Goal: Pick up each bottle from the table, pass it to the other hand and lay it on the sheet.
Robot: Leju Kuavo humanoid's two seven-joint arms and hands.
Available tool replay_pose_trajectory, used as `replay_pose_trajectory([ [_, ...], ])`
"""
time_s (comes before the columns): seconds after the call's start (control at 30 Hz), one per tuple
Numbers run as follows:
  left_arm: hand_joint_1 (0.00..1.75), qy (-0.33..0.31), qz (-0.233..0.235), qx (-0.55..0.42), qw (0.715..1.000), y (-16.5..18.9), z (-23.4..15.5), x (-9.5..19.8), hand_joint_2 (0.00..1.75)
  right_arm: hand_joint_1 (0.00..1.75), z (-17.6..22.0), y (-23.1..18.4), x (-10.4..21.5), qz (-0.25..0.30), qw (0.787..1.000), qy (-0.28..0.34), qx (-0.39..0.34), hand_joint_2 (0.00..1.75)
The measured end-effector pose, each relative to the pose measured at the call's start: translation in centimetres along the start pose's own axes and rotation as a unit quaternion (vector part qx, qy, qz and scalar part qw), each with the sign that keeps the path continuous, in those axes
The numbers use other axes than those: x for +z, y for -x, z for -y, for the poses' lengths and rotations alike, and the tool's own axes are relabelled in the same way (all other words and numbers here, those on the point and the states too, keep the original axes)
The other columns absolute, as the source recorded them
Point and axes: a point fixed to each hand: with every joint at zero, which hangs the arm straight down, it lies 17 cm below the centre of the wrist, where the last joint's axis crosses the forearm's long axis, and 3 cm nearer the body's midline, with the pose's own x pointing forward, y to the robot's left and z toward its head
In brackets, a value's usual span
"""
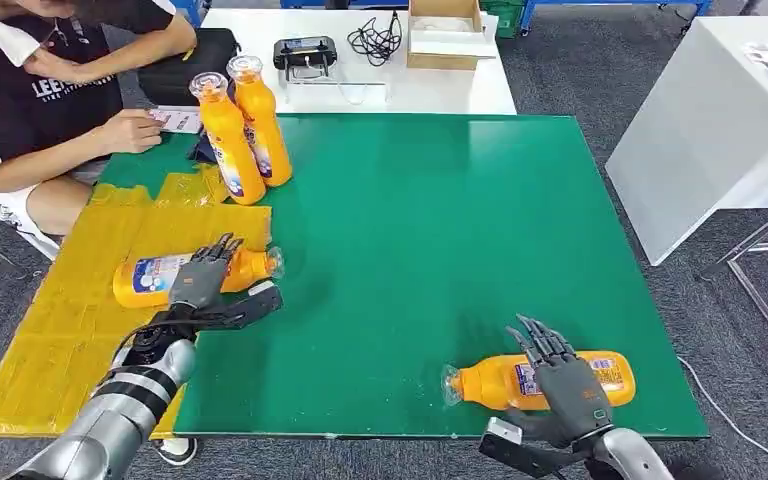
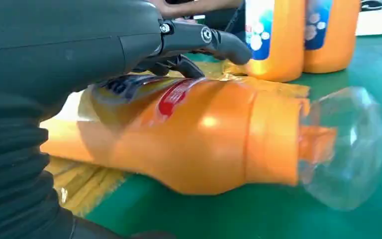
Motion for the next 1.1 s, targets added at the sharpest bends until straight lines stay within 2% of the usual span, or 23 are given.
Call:
replay_pose_trajectory([
  [0.47, 0.0, -0.05, 0.055, 0.062, 0.995, -4.7, -1.6, 1.4, 1.75, 0.02, -2.4, 8.9, 0.7, -0.091, 0.993, -0.061, 0.046, 1.75],
  [0.5, 0.0, -0.052, 0.059, 0.063, 0.995, -5.1, -1.7, 1.5, 1.75, 0.54, -2.6, 9.3, 0.7, -0.095, 0.992, -0.067, 0.048, 1.75],
  [0.53, 0.0, -0.054, 0.064, 0.068, 0.994, -5.6, -1.9, 1.5, 1.75, 1.5, -2.8, 10.0, 0.6, -0.102, 0.991, -0.073, 0.054, 1.75],
  [0.57, 0.0, -0.055, 0.067, 0.07, 0.994, -5.9, -2.0, 1.6, 1.75, 1.75, -3.0, 10.5, 0.6, -0.108, 0.989, -0.078, 0.06, 1.75],
  [0.73, 0.0, -0.061, 0.079, 0.087, 0.991, -7.2, -2.3, 1.8, 1.75, 1.75, -3.1, 12.5, 0.3, -0.134, 0.983, -0.089, 0.089, 1.75],
  [0.87, 0.0, -0.066, 0.089, 0.109, 0.988, -8.2, -2.5, 2.5, 1.75, 1.75, -2.1, 12.7, -0.3, -0.145, 0.982, -0.059, 0.106, 1.75],
  [1.0, 0.0, -0.064, 0.106, 0.152, 0.981, -9.7, -2.7, 3.6, 1.75, 1.75, 0.6, 10.0, -1.7, -0.133, 0.988, 0.031, 0.077, 1.75],
  [1.1, 0.0, -0.055, 0.131, 0.199, 0.97, -11.5, -3.0, 4.5, 1.75, 1.73, 4.9, 5.8, -3.1, -0.098, 0.985, 0.143, 0.026, 1.75],
])
